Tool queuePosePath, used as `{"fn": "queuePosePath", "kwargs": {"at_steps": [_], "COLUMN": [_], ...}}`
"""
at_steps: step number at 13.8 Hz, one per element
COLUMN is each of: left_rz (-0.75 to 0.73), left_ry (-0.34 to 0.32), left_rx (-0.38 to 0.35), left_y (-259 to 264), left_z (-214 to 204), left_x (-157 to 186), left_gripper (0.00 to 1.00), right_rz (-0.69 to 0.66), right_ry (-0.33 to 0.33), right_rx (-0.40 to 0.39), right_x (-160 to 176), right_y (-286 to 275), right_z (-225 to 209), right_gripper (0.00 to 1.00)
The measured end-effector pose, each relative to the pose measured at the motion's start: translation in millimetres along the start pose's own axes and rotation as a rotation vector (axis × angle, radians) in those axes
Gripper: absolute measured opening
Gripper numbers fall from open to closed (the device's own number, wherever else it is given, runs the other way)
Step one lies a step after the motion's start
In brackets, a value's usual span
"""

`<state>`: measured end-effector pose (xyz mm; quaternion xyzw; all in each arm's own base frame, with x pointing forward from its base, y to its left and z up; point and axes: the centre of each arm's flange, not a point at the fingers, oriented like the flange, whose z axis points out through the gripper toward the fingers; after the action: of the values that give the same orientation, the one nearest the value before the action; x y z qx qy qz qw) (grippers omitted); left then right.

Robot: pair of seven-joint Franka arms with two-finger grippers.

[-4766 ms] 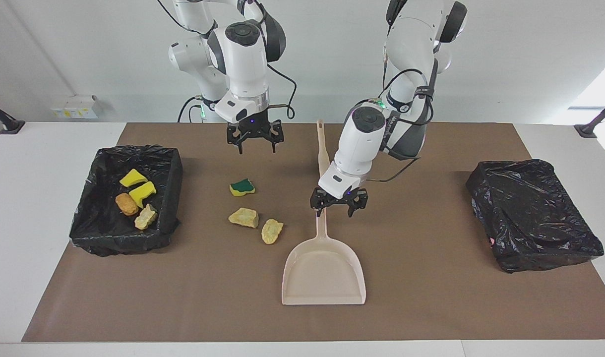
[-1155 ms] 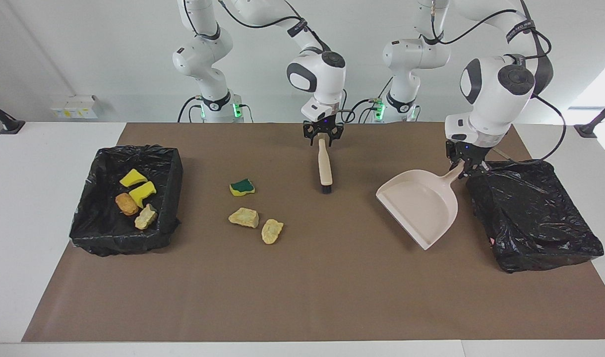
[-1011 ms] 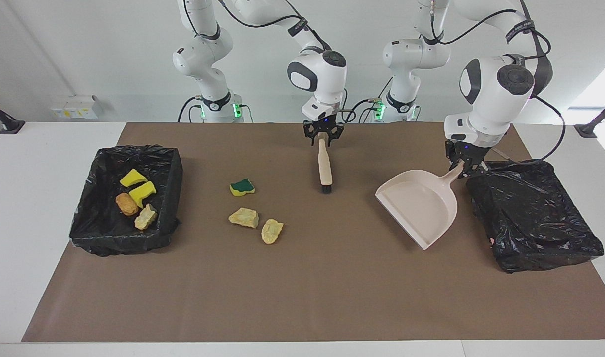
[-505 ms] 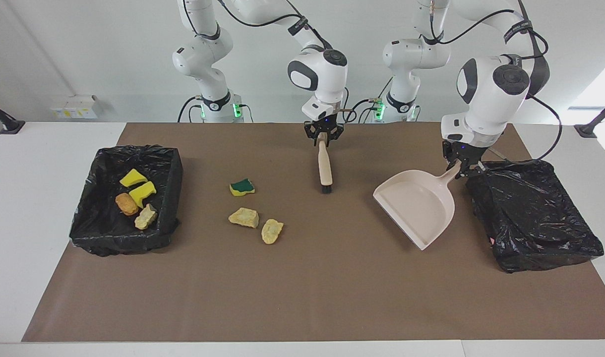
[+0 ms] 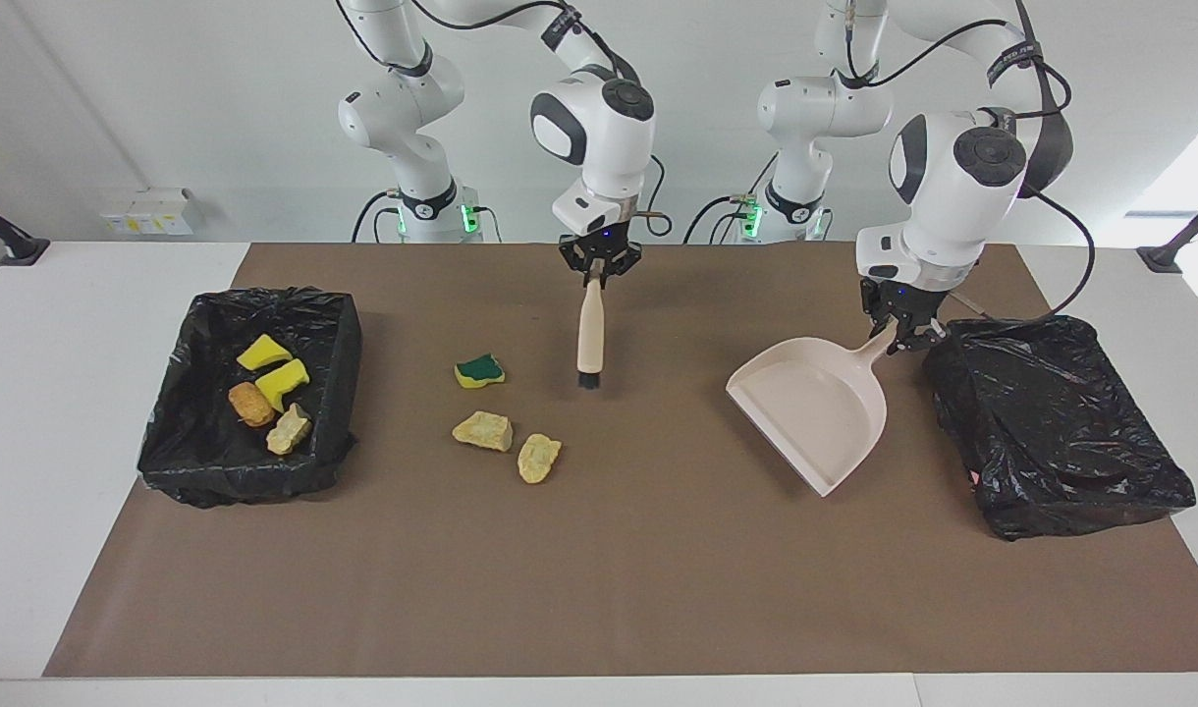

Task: Sweep and dump trash in bin
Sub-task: 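Lift the brush with the right gripper and sweep toward the green sponge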

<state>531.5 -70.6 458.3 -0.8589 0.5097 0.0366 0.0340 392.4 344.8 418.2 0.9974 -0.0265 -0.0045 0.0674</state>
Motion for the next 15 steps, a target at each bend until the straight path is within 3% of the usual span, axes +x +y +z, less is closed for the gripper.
{"fn": "queuePosePath", "kwargs": {"at_steps": [4, 9, 15], "left_rz": [0.0, 0.051, 0.283], "left_ry": [0.006, 0.009, 0.063], "left_rx": [0.007, 0.011, 0.029], "left_y": [-1, 2, -7], "left_z": [-1, 9, 11], "left_x": [1, 2, -5], "left_gripper": [0.31, 0.31, 0.31], "right_rz": [0.003, 0.134, 0.13], "right_ry": [-0.066, -0.193, -0.101], "right_rx": [-0.129, -0.205, -0.105], "right_x": [34, 50, 29], "right_y": [68, 148, 172], "right_z": [-8, 44, 103], "right_gripper": [0.26, 0.26, 0.26]}}
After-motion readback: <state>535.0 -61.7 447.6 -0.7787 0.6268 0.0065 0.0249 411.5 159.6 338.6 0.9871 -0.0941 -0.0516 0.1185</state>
